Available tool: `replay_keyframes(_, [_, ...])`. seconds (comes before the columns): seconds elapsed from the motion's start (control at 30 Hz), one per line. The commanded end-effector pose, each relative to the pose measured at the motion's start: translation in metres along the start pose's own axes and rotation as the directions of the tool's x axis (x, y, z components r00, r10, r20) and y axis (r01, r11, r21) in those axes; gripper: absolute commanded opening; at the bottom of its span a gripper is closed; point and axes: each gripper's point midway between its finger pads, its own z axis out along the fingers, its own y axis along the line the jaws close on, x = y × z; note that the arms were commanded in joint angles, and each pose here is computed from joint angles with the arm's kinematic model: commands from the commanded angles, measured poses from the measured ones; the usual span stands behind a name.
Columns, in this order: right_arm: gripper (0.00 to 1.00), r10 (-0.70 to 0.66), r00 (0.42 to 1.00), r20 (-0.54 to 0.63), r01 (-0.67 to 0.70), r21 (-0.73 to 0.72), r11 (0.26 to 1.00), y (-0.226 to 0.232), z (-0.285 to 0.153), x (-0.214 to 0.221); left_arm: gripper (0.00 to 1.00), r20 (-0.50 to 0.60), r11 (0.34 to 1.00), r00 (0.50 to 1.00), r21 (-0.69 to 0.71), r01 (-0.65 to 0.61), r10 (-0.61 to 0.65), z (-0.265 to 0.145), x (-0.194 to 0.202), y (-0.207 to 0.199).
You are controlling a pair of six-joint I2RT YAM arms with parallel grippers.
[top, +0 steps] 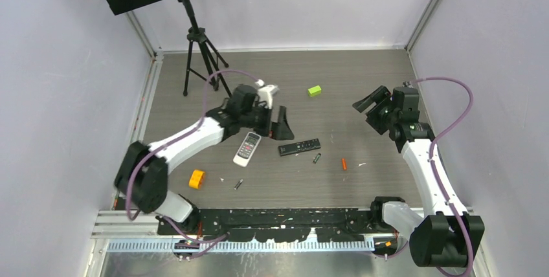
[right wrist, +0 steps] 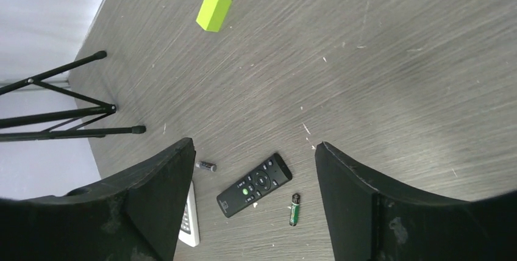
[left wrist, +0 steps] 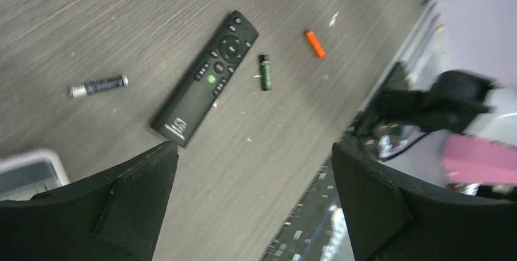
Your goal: Load the batteries into the remote control
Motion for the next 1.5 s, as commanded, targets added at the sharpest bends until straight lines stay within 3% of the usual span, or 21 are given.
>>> replay_keyframes(0.0, [0.74, 0.033, 0.999, 0.019, -0.033, 0.030, 0.999, -0.005, -0.004, -0.001, 0.99, -0.017, 0.950, 0.951, -0.052, -0.309, 0.308, 0.054, -0.017, 0.001])
replay_keyframes(0.17, [0.57, 0.013, 1.000, -0.026, -0.012, 0.057, 0.998, -0.013, -0.003, 0.010, 0.94, -0.159, 0.859, 0.848, -0.002, -0.512, 0.505, 0.102, 0.002, 0.003])
replay_keyframes(0.3, [0.56, 0.001, 1.000, -0.031, 0.002, 0.089, 0.996, -0.023, -0.004, 0.013, 0.87, -0.239, 0.825, 0.795, 0.054, -0.562, 0.558, 0.122, 0.016, 0.011])
replay_keyframes(0.53, [0.56, -0.013, 0.998, -0.063, 0.021, 0.124, 0.992, -0.034, 0.002, 0.021, 0.88, -0.393, 0.719, 0.650, 0.043, -0.694, 0.651, 0.146, 0.048, 0.036])
replay_keyframes(0.63, [0.56, -0.014, 0.997, -0.075, 0.024, 0.134, 0.991, -0.038, 0.003, 0.025, 0.84, -0.454, 0.704, 0.611, 0.051, -0.709, 0.649, 0.149, 0.056, 0.047])
replay_keyframes(0.87, [0.56, -0.012, 0.997, -0.080, 0.024, 0.147, 0.989, -0.043, 0.004, 0.029, 0.64, -0.524, 0.687, 0.566, 0.053, -0.724, 0.637, 0.151, 0.067, 0.060])
replay_keyframes(1.03, [0.56, -0.013, 0.997, -0.075, 0.024, 0.151, 0.988, -0.044, 0.004, 0.028, 0.39, -0.581, 0.659, 0.527, 0.023, -0.751, 0.621, 0.148, 0.073, 0.075])
replay_keyframes(1.13, [0.56, -0.010, 0.997, -0.077, 0.021, 0.150, 0.988, -0.043, 0.004, 0.028, 0.28, -0.569, 0.668, 0.545, 0.008, -0.744, 0.615, 0.147, 0.069, 0.071])
replay_keyframes(1.23, [0.56, -0.008, 0.997, -0.071, 0.018, 0.140, 0.990, -0.041, 0.002, 0.027, 0.20, -0.503, 0.694, 0.615, -0.042, -0.719, 0.607, 0.149, 0.052, 0.057])
replay_keyframes(1.37, [0.56, -0.014, 0.998, -0.064, 0.020, 0.095, 0.995, -0.033, -0.004, 0.026, 0.20, -0.371, 0.783, 0.739, -0.052, -0.620, 0.561, 0.149, 0.027, 0.028])
replay_keyframes(1.47, [0.57, -0.064, 0.994, -0.093, 0.058, -0.064, 0.996, -0.008, -0.011, 0.033, 0.20, -0.286, 0.836, 0.807, -0.039, -0.548, 0.516, 0.143, 0.008, 0.011])
